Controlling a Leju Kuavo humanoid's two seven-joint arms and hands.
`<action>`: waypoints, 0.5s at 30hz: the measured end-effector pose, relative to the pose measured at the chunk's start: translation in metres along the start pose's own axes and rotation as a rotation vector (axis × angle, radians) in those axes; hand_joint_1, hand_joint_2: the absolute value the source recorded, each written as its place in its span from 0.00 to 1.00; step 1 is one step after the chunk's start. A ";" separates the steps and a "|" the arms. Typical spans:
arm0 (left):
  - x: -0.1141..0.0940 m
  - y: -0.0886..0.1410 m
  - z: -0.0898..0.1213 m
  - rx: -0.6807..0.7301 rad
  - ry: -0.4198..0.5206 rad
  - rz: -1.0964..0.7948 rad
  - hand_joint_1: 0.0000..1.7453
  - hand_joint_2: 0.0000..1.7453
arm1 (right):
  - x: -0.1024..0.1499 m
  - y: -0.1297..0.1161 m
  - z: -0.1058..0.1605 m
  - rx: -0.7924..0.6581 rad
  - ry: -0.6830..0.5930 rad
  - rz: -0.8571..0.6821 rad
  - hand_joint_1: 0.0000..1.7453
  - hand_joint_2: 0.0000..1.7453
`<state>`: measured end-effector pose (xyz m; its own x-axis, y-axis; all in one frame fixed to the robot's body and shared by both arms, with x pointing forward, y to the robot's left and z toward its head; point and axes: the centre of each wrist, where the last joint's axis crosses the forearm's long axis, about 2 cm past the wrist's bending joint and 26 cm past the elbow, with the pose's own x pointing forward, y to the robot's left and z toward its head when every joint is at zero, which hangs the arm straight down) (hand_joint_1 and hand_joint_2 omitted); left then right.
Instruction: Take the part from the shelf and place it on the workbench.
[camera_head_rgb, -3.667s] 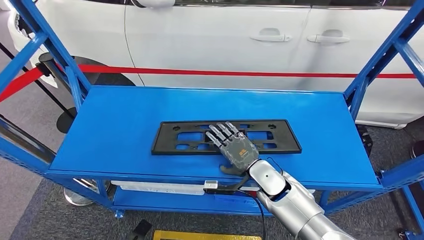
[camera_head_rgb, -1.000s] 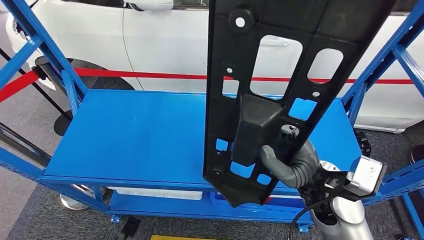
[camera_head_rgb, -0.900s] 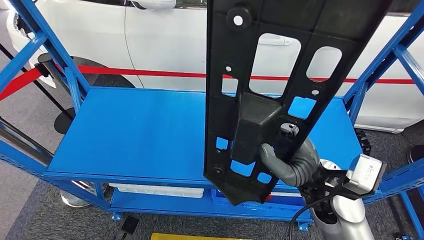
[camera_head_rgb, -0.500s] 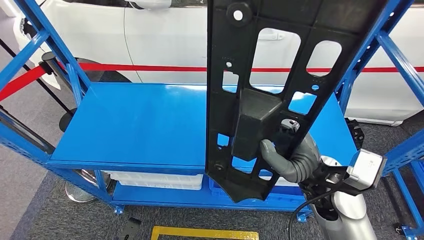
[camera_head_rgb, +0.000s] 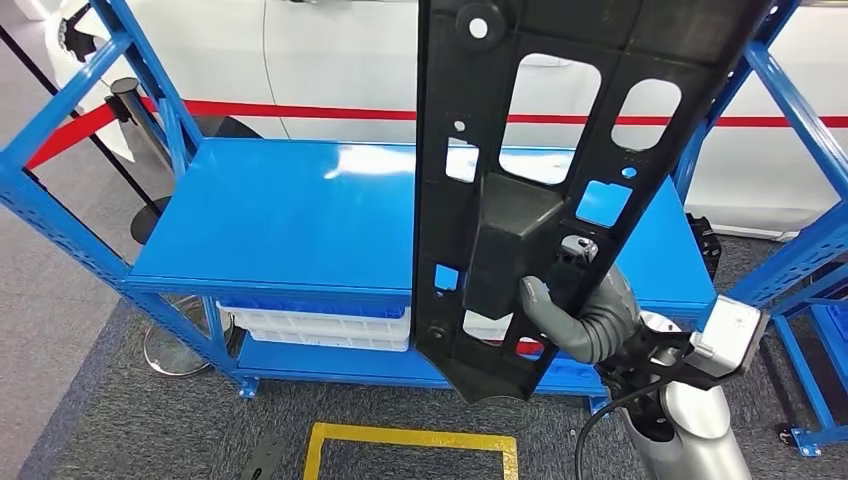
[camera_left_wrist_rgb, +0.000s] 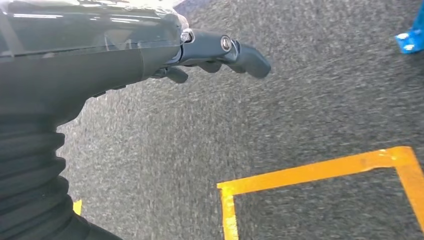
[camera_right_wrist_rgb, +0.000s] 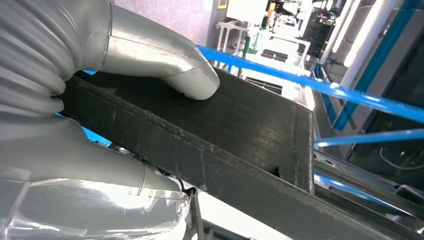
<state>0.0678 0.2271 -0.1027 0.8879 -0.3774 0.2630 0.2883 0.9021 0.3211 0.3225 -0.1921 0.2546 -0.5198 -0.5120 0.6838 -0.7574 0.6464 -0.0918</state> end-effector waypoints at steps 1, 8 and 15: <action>0.000 0.000 0.000 -0.002 0.001 0.000 0.00 1.00 | 0.000 0.000 0.000 0.000 0.001 0.000 1.00 1.00; 0.000 -0.001 0.000 -0.005 0.005 0.002 0.00 1.00 | -0.001 0.000 0.001 -0.001 0.017 0.003 1.00 1.00; 0.000 -0.002 0.001 -0.010 0.005 0.001 0.00 1.00 | 0.000 0.000 -0.001 0.003 0.027 0.021 1.00 1.00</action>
<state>0.0667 0.2258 -0.1028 0.8899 -0.3756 0.2589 0.2910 0.9045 0.3118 0.3224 -0.1914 0.2549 -0.5245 -0.4828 0.7013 -0.7476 0.6553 -0.1080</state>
